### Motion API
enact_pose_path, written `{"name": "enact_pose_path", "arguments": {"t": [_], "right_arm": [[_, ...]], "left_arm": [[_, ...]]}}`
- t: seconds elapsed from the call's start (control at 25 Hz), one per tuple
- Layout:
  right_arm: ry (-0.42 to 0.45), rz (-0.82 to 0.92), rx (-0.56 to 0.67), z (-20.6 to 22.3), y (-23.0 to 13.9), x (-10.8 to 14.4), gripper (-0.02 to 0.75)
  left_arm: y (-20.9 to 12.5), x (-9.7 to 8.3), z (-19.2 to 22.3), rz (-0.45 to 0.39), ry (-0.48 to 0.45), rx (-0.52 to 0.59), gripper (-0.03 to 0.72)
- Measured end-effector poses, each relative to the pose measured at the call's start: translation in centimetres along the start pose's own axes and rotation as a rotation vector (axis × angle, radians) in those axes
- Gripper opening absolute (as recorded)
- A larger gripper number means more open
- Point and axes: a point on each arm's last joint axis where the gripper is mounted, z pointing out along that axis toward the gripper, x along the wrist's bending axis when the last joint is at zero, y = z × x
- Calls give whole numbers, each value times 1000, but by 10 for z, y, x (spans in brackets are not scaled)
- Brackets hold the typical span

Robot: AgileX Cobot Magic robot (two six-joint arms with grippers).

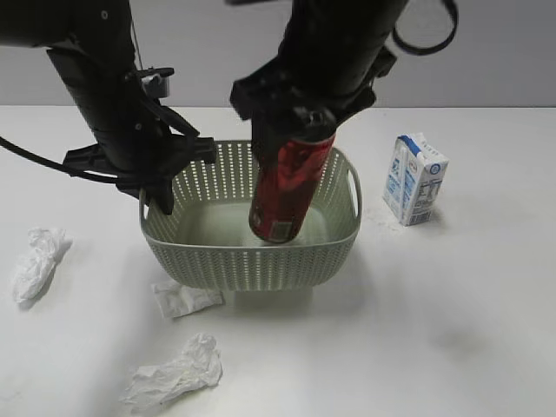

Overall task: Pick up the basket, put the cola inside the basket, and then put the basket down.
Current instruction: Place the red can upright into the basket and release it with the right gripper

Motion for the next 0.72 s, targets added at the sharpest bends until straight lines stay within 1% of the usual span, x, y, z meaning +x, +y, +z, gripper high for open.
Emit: {"name": "enact_pose_path", "arguments": {"t": [0.12,0.24,0.28,0.36,0.4,0.6,0.72], "right_arm": [[-8,2,54,26,1,-2,503],[-25,-9,74,35,1,-4,503],[-25,-18,73,35,1,-4,512],[-23,-31,68,35,1,-4,603],[-21,-34,69,35,1,-4,628],[-15,-42,68,25,6,-1,631],[-7,-52,16,3,19,3,631]], "left_arm": [[0,0,0,2,0,0,-1],[0,0,0,4,0,0,-1],[0,0,0,4,0,0,-1],[0,0,0,4,0,0,-1],[0,0,0,9,4,-1,-1],[0,1,0,13,11,2,-1],[-1,1,0,11,8,4,-1]]}}
